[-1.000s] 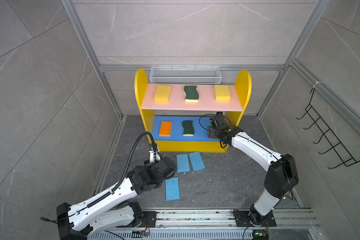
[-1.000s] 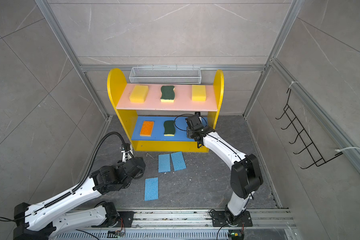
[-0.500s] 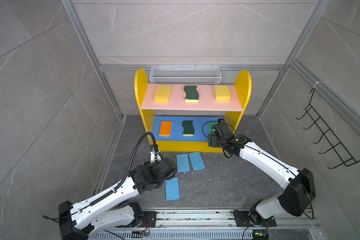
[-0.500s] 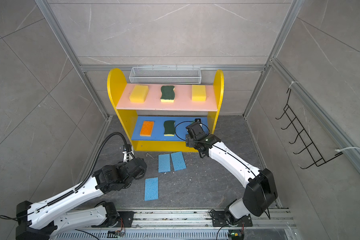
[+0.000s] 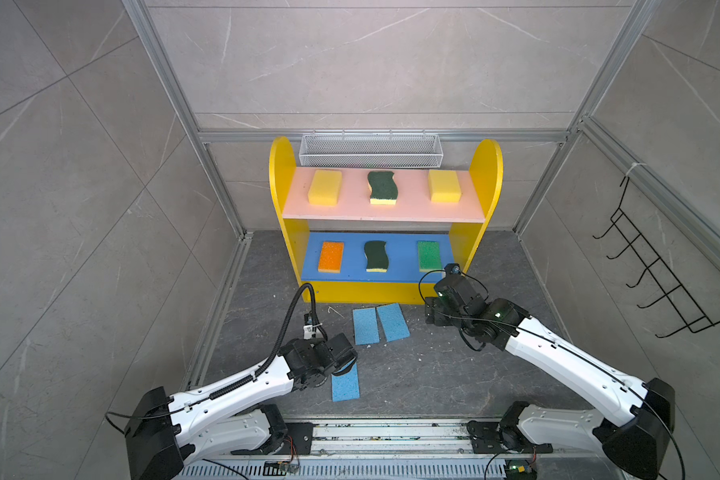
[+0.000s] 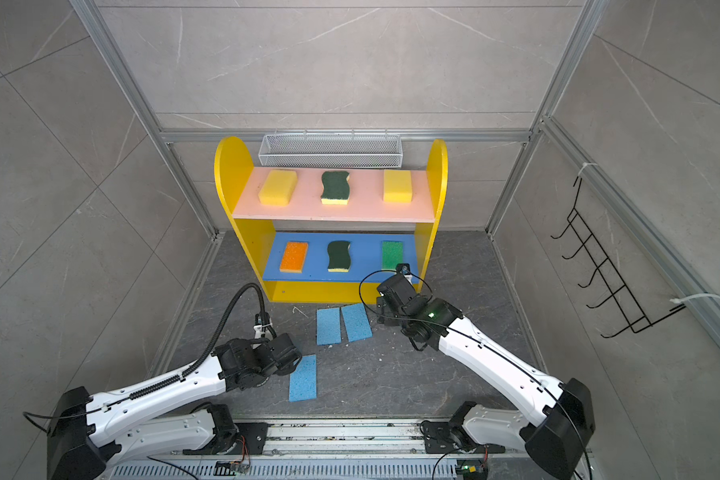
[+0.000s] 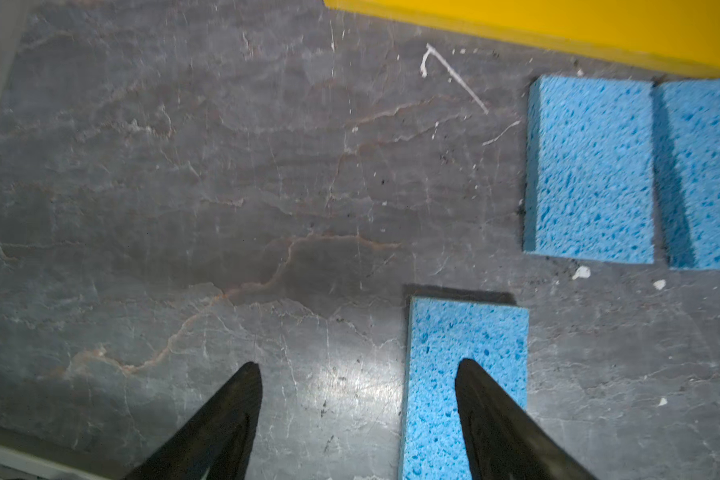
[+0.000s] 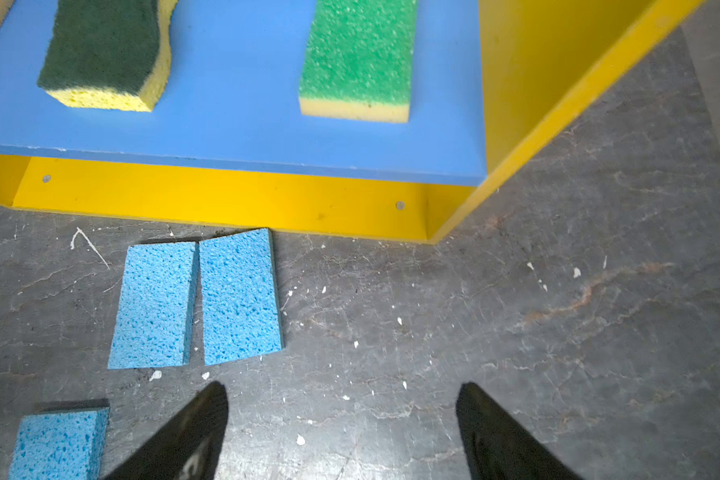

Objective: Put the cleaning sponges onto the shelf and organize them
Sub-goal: 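Open and withdraw the right gripper while the left moves toward the robot, then lower the left gripper over the light-blue sponge nearest the robot and grasp it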

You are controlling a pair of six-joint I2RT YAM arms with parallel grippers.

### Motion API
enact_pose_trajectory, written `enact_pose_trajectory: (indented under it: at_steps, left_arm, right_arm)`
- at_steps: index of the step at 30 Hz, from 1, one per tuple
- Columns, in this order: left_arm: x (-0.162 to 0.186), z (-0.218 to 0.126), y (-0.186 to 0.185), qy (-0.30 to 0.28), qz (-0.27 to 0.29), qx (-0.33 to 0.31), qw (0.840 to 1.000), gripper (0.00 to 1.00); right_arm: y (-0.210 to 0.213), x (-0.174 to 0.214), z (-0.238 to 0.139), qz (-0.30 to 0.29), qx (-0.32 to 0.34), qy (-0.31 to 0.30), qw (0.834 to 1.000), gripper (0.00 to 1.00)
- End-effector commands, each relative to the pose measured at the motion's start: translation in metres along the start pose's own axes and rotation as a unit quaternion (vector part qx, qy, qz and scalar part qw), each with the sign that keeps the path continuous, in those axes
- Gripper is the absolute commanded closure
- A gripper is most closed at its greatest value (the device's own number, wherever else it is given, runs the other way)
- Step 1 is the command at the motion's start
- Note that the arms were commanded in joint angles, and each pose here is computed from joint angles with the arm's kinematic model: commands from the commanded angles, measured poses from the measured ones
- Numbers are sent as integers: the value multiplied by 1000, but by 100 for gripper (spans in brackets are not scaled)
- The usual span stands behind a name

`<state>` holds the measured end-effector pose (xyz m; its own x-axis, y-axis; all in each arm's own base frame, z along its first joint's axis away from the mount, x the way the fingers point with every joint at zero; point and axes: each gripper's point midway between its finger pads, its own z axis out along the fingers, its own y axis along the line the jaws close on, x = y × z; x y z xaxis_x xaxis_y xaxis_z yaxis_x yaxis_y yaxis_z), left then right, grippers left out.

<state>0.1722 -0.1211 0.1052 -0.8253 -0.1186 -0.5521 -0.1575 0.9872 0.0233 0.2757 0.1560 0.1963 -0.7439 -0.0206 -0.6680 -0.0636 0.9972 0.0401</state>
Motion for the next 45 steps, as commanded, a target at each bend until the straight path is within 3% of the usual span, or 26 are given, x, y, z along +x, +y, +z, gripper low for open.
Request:
enact_pose_trajectory:
  at_steps: [1,7,13,23,45]
  left_arm:
    - [16,-3,-19,14,3,13,1000,24]
    - [54,0,-48,46,37,-17,998,20]
    - [65,-5,-70,55,35,6,998,16]
    - [83,7,-70,71,-16,98,992,11]
    - [98,17,-57,94,-19,66,993,8]
  right_arm:
    - [-17,33,-2,17,15,35,999,12]
    - [-35,73,0,30,24,72,997,12]
    - [-45,93,-3,32,24,87,995,12]
    - [-49,102,-2,37,26,93,995,12]
    - [-44,105,7,30,29,107,993,12]
